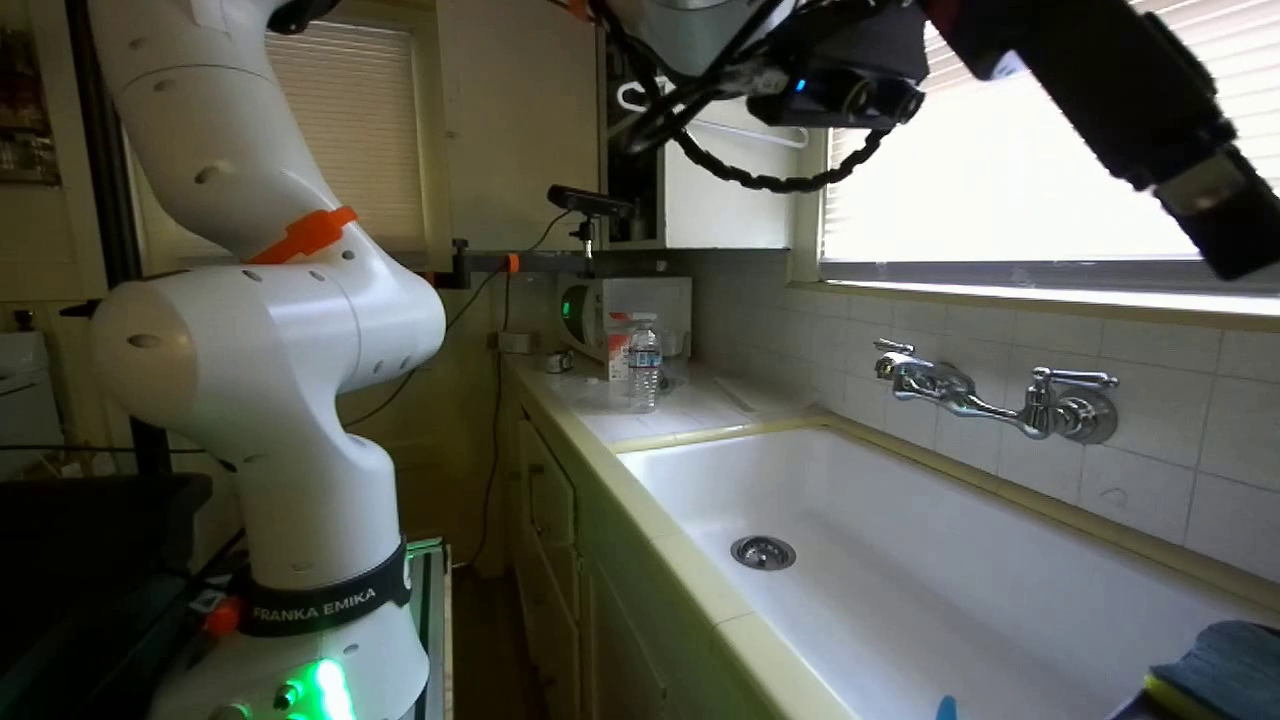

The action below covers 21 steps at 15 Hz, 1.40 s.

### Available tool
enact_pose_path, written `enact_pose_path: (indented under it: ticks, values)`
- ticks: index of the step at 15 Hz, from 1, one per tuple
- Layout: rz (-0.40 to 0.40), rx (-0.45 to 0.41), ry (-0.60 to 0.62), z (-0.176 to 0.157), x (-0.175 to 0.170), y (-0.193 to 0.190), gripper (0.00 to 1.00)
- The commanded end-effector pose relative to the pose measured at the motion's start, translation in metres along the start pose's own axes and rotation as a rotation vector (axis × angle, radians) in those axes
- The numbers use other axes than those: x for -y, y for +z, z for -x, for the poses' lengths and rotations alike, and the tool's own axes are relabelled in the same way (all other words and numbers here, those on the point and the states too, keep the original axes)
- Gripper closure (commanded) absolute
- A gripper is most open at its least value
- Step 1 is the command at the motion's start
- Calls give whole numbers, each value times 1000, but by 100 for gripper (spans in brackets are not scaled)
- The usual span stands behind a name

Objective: Put the cup in the sink

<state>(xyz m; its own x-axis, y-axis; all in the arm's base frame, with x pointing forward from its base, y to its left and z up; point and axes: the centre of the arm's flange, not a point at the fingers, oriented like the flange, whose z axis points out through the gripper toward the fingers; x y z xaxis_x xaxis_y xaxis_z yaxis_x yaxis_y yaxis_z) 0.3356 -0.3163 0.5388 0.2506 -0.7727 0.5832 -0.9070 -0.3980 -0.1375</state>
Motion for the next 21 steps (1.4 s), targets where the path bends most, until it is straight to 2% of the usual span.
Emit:
enact_pose_path:
  ticks: [1, 6, 12, 14, 20, 21]
  values:
    - [12, -4, -4, -29, 17, 37, 0]
    - [64, -34, -19, -52, 26, 75, 0]
    - [140, -45, -13, -63, 31, 106, 0]
    - [117, -35, -29, -59, 23, 96, 0]
    - [121, -48, -20, -64, 29, 99, 0]
    - [118, -14, -15, -64, 30, 109, 0]
